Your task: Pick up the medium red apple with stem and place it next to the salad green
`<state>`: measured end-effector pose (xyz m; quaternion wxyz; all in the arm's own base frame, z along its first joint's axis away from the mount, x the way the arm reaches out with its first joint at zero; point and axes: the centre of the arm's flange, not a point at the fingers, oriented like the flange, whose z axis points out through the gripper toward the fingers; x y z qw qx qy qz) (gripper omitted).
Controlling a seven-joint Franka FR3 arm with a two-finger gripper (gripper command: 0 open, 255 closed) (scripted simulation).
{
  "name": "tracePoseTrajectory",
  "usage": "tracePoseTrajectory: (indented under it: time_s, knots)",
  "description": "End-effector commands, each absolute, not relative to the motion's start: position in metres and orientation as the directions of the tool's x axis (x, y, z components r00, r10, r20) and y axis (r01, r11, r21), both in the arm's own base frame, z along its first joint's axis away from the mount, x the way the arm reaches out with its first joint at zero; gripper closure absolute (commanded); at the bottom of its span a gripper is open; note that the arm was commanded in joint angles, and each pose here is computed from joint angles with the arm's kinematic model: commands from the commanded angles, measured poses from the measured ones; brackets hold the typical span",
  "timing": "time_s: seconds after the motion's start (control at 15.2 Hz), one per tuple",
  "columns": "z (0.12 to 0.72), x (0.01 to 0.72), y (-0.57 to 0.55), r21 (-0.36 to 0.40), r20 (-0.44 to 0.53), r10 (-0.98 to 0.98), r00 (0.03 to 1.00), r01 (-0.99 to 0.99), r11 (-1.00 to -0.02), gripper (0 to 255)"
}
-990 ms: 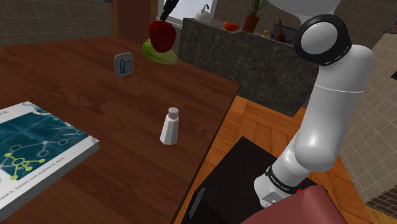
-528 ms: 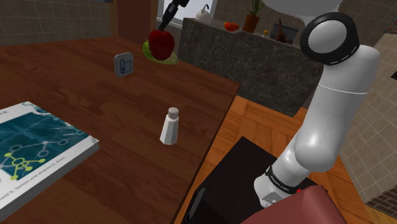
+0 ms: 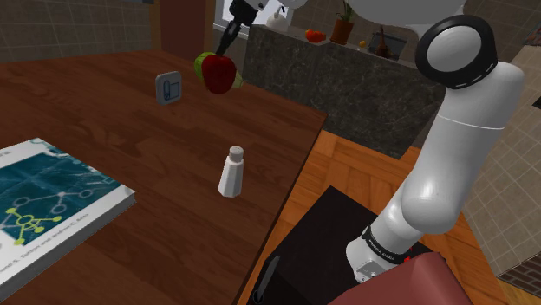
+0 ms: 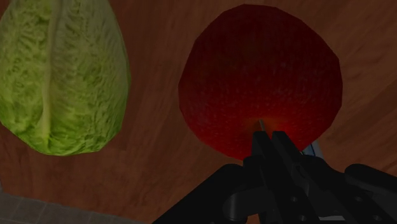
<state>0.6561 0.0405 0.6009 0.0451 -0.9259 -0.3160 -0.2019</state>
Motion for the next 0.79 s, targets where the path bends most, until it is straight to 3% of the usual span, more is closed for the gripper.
tracePoseTrajectory:
  time_s: [0.0,0.73]
  knots:
    - [0.59,0.656,0.041,0.045,0.403,0.567,0.718,0.603,-0.796,255]
    - [0.563,0.656,0.041,0.045,0.403,0.567,0.718,0.603,-0.796,255]
